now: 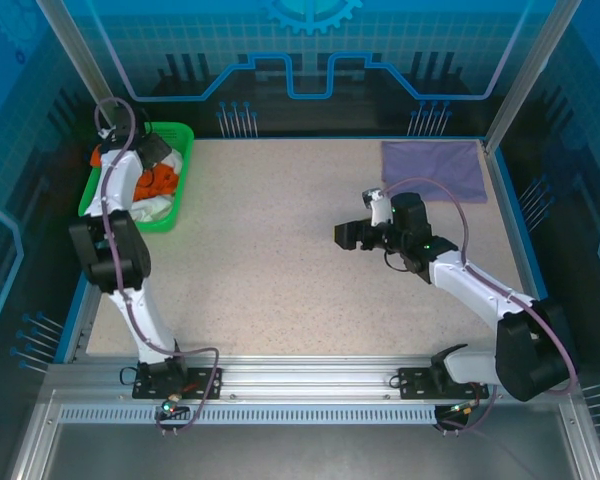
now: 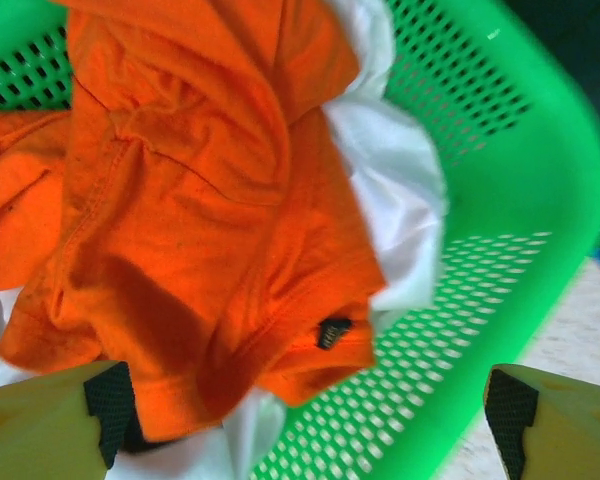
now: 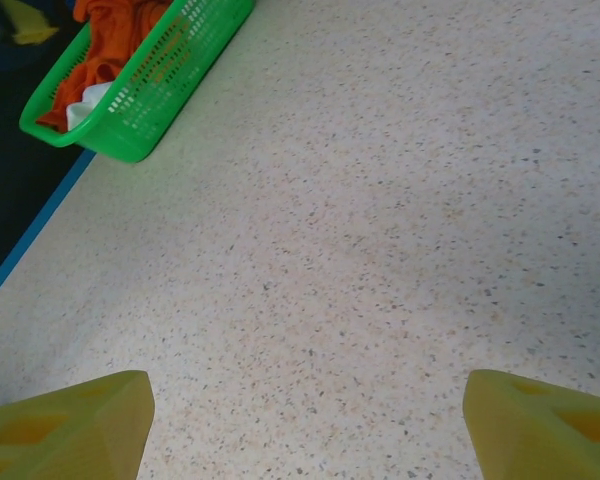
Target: Fold and stack the t-shirts
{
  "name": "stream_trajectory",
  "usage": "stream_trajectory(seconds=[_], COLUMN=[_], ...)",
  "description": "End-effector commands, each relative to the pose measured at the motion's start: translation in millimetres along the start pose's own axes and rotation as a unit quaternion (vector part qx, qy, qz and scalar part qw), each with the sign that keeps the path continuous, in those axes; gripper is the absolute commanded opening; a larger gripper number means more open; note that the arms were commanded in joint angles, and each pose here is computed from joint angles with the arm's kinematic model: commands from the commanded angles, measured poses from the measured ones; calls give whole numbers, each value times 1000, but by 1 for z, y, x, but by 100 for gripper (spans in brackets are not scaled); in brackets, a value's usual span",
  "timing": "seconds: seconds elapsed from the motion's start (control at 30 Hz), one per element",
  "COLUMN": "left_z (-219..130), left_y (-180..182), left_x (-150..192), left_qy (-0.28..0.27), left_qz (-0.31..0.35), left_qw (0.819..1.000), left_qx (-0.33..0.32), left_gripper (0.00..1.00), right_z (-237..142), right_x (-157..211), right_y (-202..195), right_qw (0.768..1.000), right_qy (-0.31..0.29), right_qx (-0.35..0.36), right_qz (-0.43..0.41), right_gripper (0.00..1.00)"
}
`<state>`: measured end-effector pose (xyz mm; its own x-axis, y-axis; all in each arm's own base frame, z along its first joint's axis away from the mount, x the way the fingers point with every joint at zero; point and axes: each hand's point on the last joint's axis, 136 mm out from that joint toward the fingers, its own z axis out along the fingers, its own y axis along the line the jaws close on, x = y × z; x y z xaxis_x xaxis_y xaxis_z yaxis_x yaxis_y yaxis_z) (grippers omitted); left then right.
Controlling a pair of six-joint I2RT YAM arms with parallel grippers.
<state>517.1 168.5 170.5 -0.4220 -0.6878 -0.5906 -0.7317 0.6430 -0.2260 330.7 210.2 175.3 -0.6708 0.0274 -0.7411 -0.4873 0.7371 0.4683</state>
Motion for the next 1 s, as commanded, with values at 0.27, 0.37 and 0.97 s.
stream_trajectory(seconds=[0.27, 0.37, 0.97], left_z=[51, 53, 35], left_y=[39, 38, 21], left_x=[27, 26, 19], left_qy=[95, 97, 95], left_qz=[12, 1, 6], left_qw=[994, 995, 995], left_qx=[-57, -38, 15], left_gripper=[66, 51, 41], right_z=[14, 15, 19], right_x=[5, 5, 8], right_y=[8, 8, 2], right_qw=[999, 999, 999], right_qy=[26, 27, 37], right_qx=[-23, -24, -11], right_qz=[-7, -7, 2], right_gripper=[80, 79, 77])
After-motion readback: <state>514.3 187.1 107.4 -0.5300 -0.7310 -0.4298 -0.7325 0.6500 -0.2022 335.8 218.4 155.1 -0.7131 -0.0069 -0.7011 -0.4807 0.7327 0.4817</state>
